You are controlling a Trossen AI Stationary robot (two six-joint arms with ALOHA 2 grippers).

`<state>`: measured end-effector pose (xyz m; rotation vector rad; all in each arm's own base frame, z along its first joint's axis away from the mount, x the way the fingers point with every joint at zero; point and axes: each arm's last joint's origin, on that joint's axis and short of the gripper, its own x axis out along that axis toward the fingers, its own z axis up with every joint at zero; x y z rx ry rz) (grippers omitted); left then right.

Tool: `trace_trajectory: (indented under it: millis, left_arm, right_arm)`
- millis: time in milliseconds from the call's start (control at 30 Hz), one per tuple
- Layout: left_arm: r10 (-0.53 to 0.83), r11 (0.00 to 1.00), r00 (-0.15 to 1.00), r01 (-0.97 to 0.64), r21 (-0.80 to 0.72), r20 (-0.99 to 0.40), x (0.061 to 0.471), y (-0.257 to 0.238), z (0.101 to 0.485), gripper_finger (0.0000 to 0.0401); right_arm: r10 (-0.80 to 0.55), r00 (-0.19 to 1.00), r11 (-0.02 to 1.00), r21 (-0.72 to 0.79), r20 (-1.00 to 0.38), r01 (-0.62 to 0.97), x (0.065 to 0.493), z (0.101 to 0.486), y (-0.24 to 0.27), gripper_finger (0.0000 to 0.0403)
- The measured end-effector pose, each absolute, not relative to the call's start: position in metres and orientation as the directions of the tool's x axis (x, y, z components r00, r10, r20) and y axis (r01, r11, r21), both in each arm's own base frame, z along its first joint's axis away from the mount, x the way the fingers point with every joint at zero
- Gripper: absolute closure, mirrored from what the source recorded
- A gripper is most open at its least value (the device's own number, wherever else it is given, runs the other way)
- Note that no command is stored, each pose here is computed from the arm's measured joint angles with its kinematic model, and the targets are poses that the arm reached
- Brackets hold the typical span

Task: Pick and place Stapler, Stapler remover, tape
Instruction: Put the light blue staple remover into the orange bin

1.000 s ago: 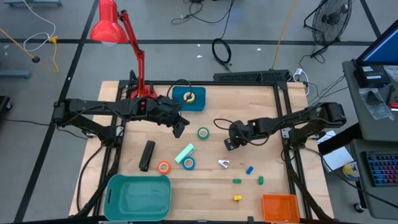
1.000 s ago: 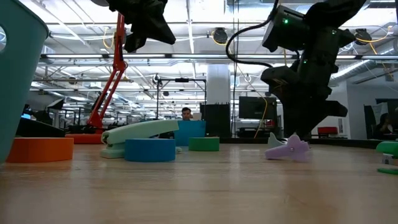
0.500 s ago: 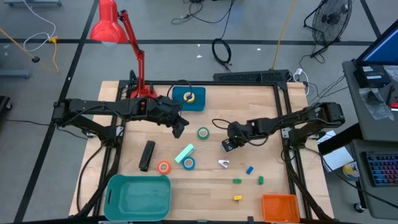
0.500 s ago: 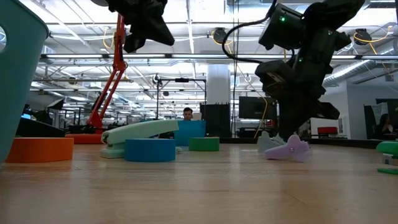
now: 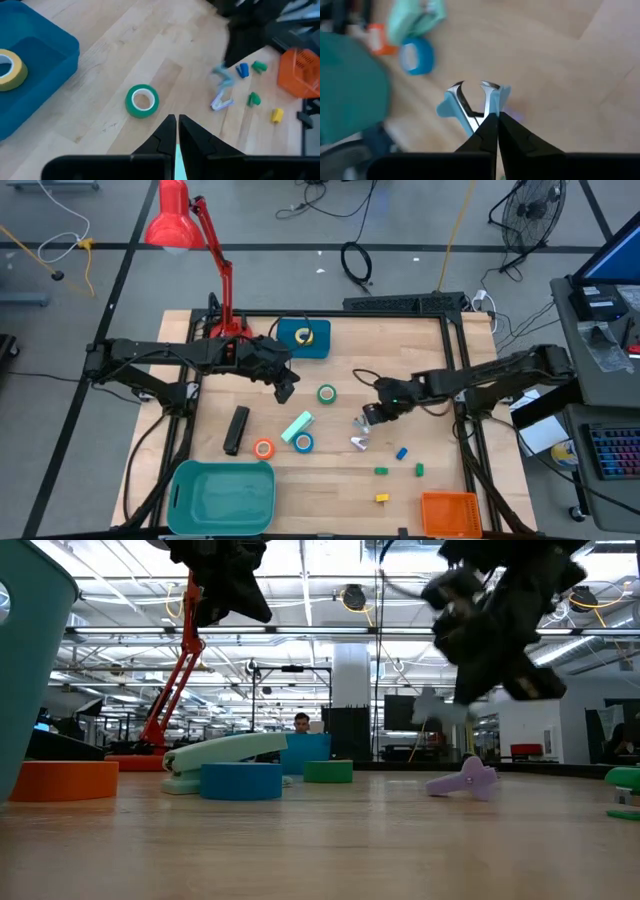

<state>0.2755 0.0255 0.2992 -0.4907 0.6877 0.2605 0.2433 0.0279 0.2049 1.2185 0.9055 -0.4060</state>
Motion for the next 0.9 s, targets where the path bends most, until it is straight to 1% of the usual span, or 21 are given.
trace_trajectory:
  millis: [100,233,300,400,467,533,633,733,833,900]
  left_arm:
    - [0.062,0.871,0.730,-0.372,-0.320,-0.681,0.274,0.027,0.297,0.0380]
    - [-0.018,0.878,0.703,-0.329,-0.347,-0.711,0.270,0.029,0.294,0.0380]
    - [-0.044,0.887,0.686,-0.308,-0.343,-0.727,0.268,0.029,0.293,0.0380]
    - [-0.049,0.912,0.650,-0.281,-0.300,-0.759,0.265,0.027,0.289,0.0380]
    - [-0.046,0.917,0.629,-0.281,-0.283,-0.776,0.263,0.026,0.288,0.0380]
    - [-0.050,0.917,0.621,-0.281,-0.282,-0.782,0.263,0.025,0.287,0.0380]
    - [-0.056,0.922,0.611,-0.273,-0.276,-0.790,0.262,0.022,0.286,0.0380]
    - [-0.051,0.925,0.603,-0.272,-0.266,-0.796,0.261,0.022,0.286,0.0380]
    - [-0.047,0.919,0.604,-0.286,-0.272,-0.796,0.261,0.022,0.286,0.0380]
    - [-0.047,0.919,0.606,-0.285,-0.271,-0.794,0.261,0.022,0.286,0.0380]
  right_arm:
    - [0.240,0.646,0.291,0.689,-0.724,0.664,0.232,0.223,0.043,0.0402]
    - [0.336,0.651,0.184,0.726,-0.680,0.663,0.211,0.240,0.076,0.0402]
    - [0.364,0.623,0.148,0.704,-0.692,0.695,0.198,0.242,0.092,0.0402]
    - [0.392,0.502,0.162,0.595,-0.771,0.787,0.178,0.244,0.112,0.0402]
    - [0.402,0.426,0.192,0.529,-0.811,0.826,0.166,0.250,0.122,0.0402]
    - [0.411,0.383,0.234,0.501,-0.827,0.833,0.158,0.262,0.131,0.0403]
    - [0.396,0.299,0.337,0.440,-0.868,0.832,0.145,0.280,0.142,0.0403]
    - [0.420,0.249,0.439,0.436,-0.873,0.786,0.138,0.298,0.159,0.0403]
    - [0.448,0.204,0.526,0.441,-0.870,0.727,0.133,0.301,0.180,0.0403]
    - [0.468,0.135,0.562,0.412,-0.874,0.717,0.131,0.296,0.194,0.0403]
